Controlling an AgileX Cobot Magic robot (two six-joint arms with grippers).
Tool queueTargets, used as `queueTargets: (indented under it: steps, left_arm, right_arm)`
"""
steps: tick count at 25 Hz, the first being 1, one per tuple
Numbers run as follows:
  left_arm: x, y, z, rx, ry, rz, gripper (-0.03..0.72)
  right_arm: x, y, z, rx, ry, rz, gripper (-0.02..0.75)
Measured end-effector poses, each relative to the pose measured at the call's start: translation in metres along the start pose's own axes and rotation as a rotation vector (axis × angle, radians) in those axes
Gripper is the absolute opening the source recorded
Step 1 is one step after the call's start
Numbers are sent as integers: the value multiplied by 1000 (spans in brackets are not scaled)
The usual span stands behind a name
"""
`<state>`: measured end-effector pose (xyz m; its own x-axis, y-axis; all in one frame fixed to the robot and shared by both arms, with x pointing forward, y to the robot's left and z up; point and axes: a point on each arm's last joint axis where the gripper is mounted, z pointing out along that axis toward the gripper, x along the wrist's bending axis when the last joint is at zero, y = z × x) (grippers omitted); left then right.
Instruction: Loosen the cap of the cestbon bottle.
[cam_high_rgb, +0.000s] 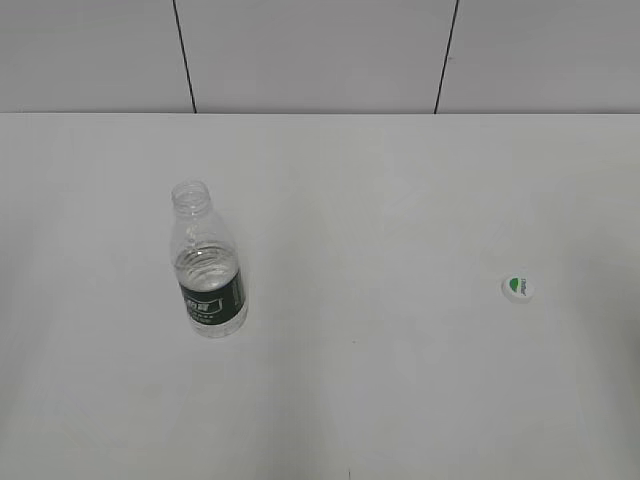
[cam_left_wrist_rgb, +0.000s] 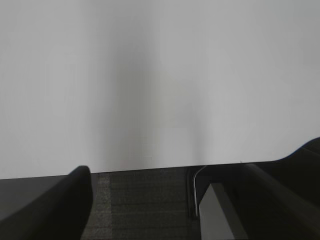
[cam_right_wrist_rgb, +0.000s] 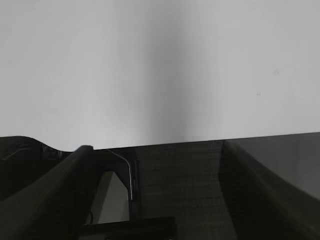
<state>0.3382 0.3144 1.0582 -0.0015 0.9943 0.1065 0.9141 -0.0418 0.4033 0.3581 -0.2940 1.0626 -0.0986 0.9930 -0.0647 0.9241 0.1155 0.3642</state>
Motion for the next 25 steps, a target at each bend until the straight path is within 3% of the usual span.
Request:
queueTargets:
  steps: [8, 12, 20, 25]
  left_arm:
    - [-5, -44, -24, -247, -1, -24, 541]
    - [-7, -60, -33, -427, 3, -35, 519]
    - [-11, -93, -48, -691, 11, -50, 510]
    - [-12, -98, -49, -722, 10, -52, 510]
  right_arm:
    - [2, -54, -18, -199, -1, 42, 593]
    - [3, -77, -18, -275, -2, 47, 588]
    - [4, -119, -39, -578, -8, 64, 496]
    - [3, -130, -42, -641, -14, 73, 483]
